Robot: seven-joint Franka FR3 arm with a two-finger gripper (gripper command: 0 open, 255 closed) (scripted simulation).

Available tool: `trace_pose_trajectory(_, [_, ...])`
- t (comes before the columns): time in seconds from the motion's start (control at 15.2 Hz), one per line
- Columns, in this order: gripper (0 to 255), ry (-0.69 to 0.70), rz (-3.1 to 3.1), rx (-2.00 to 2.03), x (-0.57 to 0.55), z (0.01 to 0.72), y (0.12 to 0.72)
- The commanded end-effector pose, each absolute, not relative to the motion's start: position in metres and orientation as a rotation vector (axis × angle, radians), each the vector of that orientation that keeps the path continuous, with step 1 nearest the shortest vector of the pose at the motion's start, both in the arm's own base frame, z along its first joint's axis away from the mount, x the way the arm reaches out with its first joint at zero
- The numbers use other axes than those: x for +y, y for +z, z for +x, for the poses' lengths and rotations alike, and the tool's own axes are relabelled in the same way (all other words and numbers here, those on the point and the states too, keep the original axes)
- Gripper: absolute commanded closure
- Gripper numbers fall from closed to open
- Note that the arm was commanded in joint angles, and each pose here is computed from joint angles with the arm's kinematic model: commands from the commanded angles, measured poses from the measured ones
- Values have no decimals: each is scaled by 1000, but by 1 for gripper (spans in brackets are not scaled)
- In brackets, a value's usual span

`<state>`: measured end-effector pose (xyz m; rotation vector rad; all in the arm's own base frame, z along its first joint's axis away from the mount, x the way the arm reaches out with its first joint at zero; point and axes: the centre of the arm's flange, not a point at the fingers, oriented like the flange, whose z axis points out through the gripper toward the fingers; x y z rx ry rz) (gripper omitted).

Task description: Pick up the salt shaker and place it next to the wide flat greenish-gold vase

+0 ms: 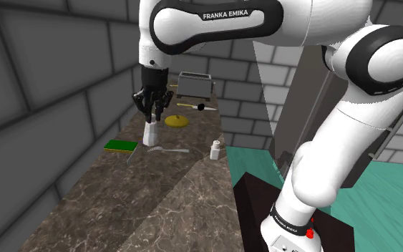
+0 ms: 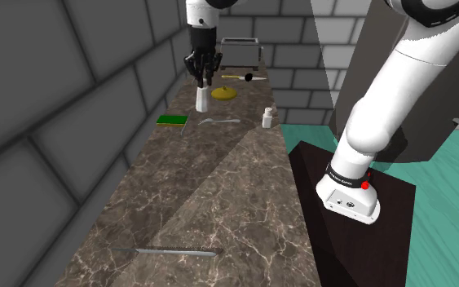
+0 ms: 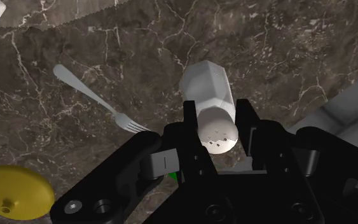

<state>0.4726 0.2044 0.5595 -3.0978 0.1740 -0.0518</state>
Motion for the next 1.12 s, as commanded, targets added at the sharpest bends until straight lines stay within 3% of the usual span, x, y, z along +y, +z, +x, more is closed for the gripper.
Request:
trace_pose_trajectory(0.0, [255, -52, -3097, 171, 177, 477, 558])
trace_pose_trajectory(1.06, [255, -52, -3097, 171, -28, 525, 558])
